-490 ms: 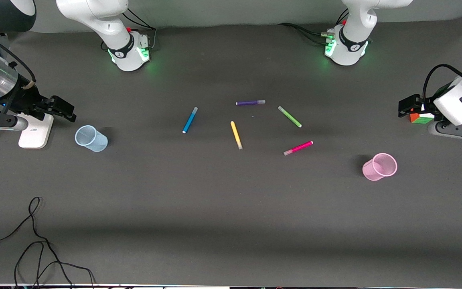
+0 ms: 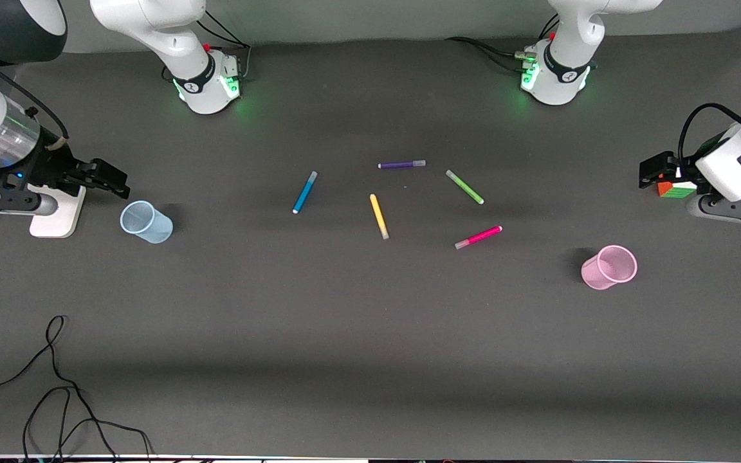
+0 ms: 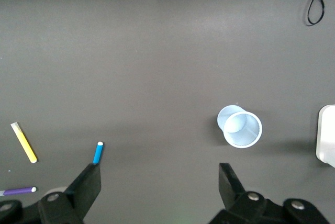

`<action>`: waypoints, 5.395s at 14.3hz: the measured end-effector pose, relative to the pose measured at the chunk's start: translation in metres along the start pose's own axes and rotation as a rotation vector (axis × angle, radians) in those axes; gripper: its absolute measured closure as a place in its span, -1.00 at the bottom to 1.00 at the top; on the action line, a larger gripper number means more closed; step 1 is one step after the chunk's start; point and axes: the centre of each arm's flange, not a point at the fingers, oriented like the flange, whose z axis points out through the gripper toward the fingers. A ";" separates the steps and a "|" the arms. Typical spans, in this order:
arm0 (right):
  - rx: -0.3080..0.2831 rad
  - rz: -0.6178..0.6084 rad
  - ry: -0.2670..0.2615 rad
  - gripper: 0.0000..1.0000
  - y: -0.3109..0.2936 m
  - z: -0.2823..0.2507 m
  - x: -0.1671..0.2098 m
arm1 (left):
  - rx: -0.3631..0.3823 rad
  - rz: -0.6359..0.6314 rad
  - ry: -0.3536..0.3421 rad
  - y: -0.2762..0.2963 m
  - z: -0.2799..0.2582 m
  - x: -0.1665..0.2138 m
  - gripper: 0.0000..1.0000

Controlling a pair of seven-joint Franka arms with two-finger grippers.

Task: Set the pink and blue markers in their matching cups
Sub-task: 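Move the right gripper to the blue marker while the left gripper reaches pink, then close the right gripper on the blue marker while the left gripper grasps pink, then carry the blue marker with the right gripper while the left gripper carries pink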

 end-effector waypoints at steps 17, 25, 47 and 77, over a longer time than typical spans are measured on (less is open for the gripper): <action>0.121 0.143 -0.518 -1.00 -0.114 0.296 0.031 | -0.022 0.625 -0.053 0.224 0.054 -0.015 -1.00; 0.112 0.234 -0.494 -1.00 -0.164 0.380 -0.020 | 0.006 0.698 -0.036 0.216 0.147 -0.034 -1.00; 0.098 0.300 -0.580 -0.89 -0.169 0.427 -0.043 | -0.047 0.668 0.110 0.184 0.396 0.016 -0.99; 0.006 0.178 -0.242 0.66 -0.119 0.245 -0.009 | -0.087 0.202 -0.097 0.020 0.112 0.041 0.65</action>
